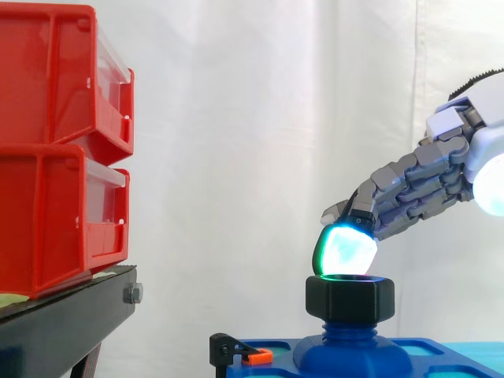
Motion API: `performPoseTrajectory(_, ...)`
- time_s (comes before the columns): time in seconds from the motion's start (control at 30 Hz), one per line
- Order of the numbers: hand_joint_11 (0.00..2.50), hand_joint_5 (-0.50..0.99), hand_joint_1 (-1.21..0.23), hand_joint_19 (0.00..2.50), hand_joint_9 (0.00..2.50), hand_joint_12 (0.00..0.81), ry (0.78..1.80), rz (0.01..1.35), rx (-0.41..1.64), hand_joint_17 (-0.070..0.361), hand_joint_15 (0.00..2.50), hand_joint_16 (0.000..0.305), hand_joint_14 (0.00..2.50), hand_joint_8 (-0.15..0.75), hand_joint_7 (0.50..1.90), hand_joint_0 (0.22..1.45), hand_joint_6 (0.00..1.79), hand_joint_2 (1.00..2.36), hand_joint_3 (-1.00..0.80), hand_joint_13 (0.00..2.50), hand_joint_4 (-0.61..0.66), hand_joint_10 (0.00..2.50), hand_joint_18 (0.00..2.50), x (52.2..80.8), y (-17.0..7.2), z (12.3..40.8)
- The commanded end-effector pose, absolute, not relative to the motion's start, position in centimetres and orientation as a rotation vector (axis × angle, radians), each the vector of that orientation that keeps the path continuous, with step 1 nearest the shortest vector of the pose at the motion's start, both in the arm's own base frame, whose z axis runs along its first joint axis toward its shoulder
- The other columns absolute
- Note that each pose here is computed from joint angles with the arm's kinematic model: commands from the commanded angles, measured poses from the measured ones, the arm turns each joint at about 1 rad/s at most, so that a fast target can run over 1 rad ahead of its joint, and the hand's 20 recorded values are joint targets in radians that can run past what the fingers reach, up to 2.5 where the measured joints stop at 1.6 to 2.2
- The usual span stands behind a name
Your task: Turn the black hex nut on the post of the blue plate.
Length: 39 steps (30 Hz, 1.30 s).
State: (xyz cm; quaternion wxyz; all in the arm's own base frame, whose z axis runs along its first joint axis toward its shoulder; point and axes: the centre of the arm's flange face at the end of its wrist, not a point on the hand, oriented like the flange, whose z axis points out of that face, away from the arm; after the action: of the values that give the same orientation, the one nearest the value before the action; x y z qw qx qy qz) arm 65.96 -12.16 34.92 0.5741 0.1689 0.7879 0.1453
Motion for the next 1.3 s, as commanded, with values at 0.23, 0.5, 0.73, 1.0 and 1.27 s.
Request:
performPoseTrajectory(0.23,0.00,-0.26,-0.45,0.03,0.00,0.384,1.866,0.339,0.389,0.128,0.00,0.057,0.00,0.217,0.82,0.33,0.50,1.00,-0.50,0.10,0.21,0.00,0.00,65.4,-11.4,35.8)
performPoseTrajectory(0.5,0.00,-0.25,-0.48,0.00,0.00,0.387,1.868,0.336,0.384,0.128,0.00,0.057,0.00,0.222,0.80,0.33,0.50,1.00,-0.50,0.14,0.22,0.00,0.04,65.4,-10.5,36.1)
performPoseTrajectory(0.73,0.00,-0.25,-0.48,0.00,0.00,0.384,1.887,0.322,0.387,0.127,0.00,0.057,0.00,0.222,0.80,0.33,0.50,1.00,-0.50,0.15,0.22,0.00,0.05,65.2,-9.7,36.1)
performPoseTrajectory(1.0,0.00,-0.25,-0.48,0.01,0.00,0.383,1.880,0.305,0.395,0.126,0.00,0.056,0.00,0.220,0.80,0.33,0.50,1.00,-0.50,0.16,0.22,0.00,0.06,65.2,-8.4,36.6)
performPoseTrajectory(1.27,0.00,-0.25,-0.47,0.02,0.00,0.381,1.891,0.298,0.405,0.125,0.00,0.056,0.00,0.219,0.80,0.34,0.50,1.00,-0.50,0.16,0.22,0.00,0.07,64.9,-7.4,37.0)
